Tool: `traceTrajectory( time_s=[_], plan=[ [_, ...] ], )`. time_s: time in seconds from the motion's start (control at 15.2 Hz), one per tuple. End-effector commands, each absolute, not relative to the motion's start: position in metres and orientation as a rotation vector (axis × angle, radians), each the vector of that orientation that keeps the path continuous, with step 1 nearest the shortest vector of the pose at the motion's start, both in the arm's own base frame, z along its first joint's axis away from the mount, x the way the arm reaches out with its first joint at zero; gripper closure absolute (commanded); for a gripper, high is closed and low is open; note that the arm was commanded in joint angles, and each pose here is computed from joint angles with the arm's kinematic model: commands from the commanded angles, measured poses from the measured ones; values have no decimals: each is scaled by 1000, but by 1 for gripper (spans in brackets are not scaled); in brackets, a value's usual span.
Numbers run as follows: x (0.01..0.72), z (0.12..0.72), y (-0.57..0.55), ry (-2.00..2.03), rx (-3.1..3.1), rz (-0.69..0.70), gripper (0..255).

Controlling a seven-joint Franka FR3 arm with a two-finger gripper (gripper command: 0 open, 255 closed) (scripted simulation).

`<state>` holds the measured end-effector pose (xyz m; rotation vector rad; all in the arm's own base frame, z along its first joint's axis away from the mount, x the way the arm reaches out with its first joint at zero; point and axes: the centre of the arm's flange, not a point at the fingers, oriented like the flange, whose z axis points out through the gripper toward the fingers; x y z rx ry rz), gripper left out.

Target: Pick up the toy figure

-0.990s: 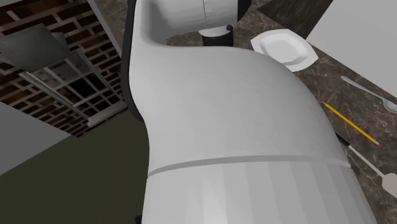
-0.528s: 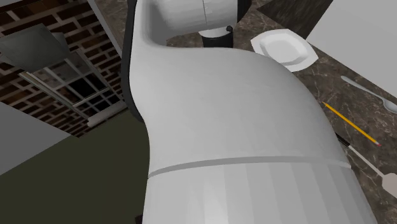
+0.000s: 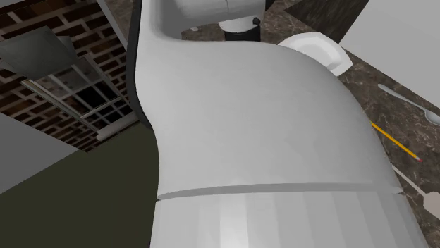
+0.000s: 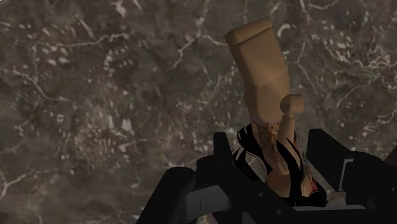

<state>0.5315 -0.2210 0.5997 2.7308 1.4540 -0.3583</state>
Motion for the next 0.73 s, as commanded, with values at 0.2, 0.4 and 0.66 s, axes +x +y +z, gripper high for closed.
traceTrajectory(
  time_s=[0.2,0.4,0.66],
  plan=[
    [531,627,-222,1454,2731,-358,255],
    [531,642,-222,1454,2731,-358,255],
    [531,659,-222,1454,2731,-358,255]
  ],
)
